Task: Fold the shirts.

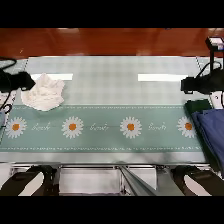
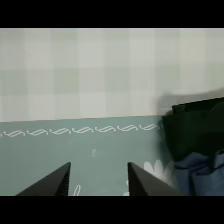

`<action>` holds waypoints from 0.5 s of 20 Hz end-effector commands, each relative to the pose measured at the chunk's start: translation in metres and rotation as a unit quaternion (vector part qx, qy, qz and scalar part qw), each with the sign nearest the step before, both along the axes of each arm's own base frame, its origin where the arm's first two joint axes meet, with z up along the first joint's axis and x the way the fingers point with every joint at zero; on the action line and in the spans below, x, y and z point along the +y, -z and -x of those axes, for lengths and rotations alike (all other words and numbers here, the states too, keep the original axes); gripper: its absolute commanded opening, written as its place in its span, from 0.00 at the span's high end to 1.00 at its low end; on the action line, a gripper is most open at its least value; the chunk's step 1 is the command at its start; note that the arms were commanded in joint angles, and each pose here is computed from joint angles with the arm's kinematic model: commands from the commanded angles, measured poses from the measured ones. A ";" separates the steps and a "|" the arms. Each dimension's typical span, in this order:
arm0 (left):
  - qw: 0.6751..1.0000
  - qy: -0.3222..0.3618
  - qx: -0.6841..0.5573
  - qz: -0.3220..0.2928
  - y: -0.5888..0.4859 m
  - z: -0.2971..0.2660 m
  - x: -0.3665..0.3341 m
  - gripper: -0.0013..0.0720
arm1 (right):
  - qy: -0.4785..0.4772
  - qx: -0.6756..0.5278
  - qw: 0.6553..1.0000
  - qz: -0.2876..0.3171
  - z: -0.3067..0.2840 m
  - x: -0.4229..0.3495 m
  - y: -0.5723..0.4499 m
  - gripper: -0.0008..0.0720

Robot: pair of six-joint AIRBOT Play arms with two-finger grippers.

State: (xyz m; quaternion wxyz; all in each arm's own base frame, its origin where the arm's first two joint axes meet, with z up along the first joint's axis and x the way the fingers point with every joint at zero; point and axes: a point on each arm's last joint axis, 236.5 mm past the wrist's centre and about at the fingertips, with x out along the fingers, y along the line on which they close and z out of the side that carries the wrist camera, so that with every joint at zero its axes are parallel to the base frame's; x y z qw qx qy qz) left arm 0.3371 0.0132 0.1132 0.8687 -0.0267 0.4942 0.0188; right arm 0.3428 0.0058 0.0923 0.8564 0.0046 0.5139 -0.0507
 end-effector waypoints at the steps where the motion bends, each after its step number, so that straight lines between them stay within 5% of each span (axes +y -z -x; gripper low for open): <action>1: 0.996 -0.032 0.075 -0.025 0.057 0.020 0.029 0.30 | 0.003 0.018 1.000 -0.019 0.026 0.005 0.036 0.42; 10: 0.997 -0.070 0.035 0.004 0.106 -0.045 0.056 0.30 | 0.001 0.041 0.998 -0.053 0.024 0.022 0.086 0.43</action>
